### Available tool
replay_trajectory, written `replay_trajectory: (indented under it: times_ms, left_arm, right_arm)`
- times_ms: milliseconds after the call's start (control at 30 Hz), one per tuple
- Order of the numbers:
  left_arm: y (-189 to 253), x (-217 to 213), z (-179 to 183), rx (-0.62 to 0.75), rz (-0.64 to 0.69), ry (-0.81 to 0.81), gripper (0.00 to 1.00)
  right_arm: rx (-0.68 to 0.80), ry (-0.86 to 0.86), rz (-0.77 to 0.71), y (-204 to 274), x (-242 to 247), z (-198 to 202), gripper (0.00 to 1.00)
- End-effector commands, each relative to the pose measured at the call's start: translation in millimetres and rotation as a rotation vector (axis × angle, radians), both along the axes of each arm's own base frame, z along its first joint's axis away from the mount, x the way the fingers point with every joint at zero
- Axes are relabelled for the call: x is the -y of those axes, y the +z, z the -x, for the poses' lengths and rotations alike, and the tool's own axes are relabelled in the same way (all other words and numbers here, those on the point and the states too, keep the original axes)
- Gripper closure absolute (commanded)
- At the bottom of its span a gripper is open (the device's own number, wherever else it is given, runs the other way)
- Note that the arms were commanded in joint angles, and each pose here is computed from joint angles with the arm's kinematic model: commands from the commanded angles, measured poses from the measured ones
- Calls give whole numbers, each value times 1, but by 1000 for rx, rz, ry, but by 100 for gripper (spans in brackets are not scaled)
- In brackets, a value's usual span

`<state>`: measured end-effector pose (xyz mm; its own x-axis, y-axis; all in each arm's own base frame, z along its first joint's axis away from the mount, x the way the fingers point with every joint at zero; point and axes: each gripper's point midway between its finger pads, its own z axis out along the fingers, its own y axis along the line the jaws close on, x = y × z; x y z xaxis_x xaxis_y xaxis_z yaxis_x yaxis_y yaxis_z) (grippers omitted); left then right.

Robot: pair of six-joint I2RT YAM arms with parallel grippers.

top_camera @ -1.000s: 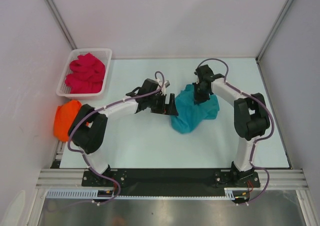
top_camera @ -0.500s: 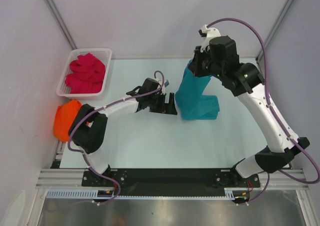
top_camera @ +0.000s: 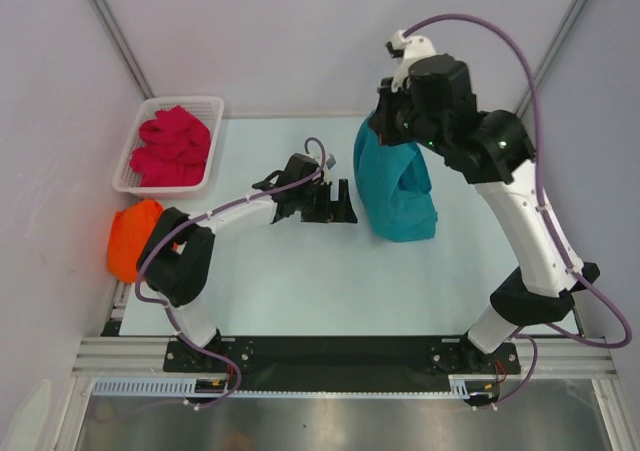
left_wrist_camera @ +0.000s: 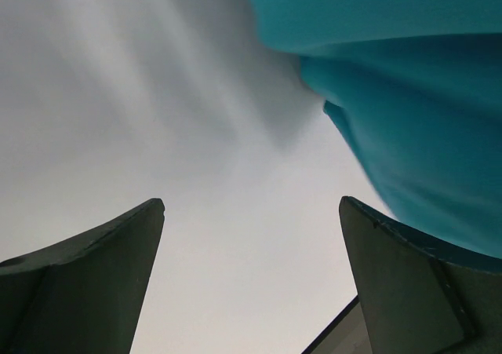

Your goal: Fold and stack the t-shirts

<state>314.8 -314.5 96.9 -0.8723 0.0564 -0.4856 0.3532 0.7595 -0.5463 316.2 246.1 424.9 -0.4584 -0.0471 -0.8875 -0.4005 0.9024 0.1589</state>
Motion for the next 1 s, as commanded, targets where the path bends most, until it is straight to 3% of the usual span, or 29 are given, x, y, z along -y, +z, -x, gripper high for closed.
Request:
replay_trajectory:
  times_ms: [0,167,333,667,967]
  left_arm:
    - [7,11,-1,-3,75,21,0]
    - [-5,14,-2,-35,71,31,0]
    - [-6,16,-6,-41,74,41,0]
    - [-8,23,-4,-64,101,43,0]
    - [0,55,34,-80,175,-54,0]
  right_arm:
    - [201,-41,-92,86,27,22,100]
    - [369,-90,-205,148,64,49,100]
    - [442,-227,-168,160,104,52,100]
    - [310,-477,39,94,158,-9,100]
    - [202,-520,89,42,167,-54,100]
